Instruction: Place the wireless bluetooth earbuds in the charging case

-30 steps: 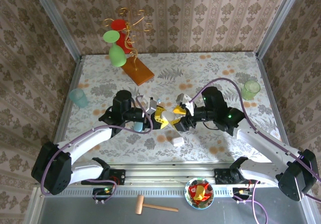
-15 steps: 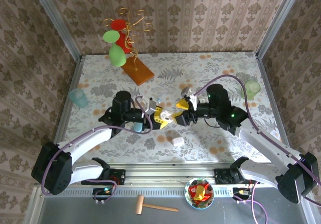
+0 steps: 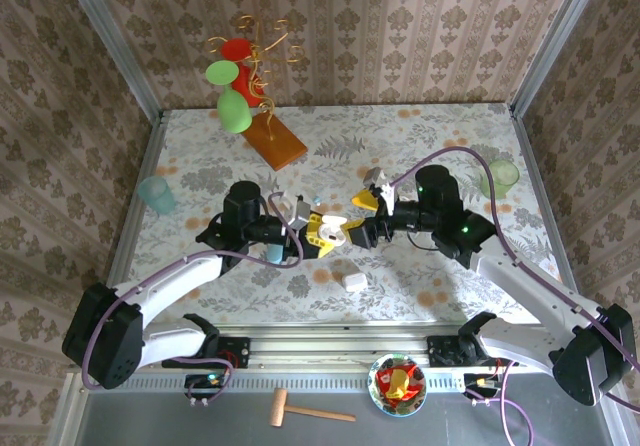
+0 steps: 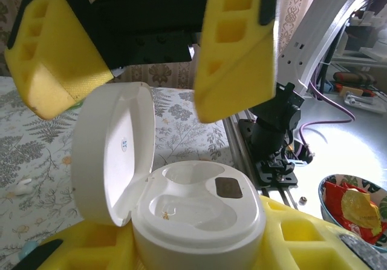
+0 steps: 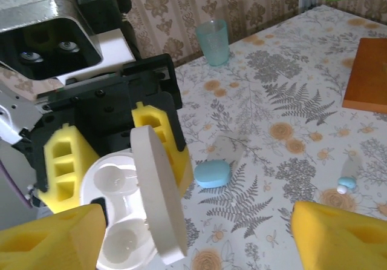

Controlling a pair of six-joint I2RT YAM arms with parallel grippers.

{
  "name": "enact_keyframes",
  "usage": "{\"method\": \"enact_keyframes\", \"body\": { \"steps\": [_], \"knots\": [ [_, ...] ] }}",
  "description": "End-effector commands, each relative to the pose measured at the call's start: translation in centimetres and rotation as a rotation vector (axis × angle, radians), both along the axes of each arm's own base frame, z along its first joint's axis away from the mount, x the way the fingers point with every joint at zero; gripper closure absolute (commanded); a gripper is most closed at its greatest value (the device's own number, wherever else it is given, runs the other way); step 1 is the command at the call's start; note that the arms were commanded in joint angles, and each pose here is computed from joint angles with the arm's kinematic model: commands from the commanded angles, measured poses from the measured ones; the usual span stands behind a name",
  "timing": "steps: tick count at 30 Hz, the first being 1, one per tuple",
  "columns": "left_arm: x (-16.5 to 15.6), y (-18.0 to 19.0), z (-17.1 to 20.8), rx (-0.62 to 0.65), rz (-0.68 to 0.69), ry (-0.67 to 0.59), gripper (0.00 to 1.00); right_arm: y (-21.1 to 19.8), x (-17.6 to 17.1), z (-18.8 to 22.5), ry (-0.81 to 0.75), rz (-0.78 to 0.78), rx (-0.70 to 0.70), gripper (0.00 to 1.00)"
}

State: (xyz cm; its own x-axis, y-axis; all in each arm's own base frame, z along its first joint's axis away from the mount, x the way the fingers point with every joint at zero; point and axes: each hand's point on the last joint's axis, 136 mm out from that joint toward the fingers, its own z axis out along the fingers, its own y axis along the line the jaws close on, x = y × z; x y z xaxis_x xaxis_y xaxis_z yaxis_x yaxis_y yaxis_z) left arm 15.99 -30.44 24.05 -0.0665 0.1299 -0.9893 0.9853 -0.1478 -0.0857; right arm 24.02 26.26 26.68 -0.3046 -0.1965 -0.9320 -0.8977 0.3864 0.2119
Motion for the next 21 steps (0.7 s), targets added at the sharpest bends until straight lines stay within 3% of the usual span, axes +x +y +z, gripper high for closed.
{"method": "enact_keyframes", "body": {
  "steps": [1,6,12,15,21],
  "knots": [
    [0.8,0.4,0.8,-0.039,0.041,-0.047,0.81,-0.2,-1.4,2.0,-0.059,0.042,0.064,0.15],
    [2.7,0.9,0.7,-0.053,0.136,-0.057,0.81,-1.7,-0.5,3.7,-0.101,-0.102,0.138,0.14],
    [4.4,1.6,1.1,-0.072,0.207,-0.08,0.81,-7.9,3.5,3.6,-0.085,-0.551,0.268,0.15],
    [5.1,1.8,1.6,-0.081,0.245,-0.093,0.81,-11.6,5.2,0.5,0.011,-0.771,0.194,0.18],
    [6.6,2.2,2.6,-0.114,0.316,-0.12,0.82,-12.0,5.7,-5.1,0.224,-0.837,-0.001,0.2]
  ]
}}
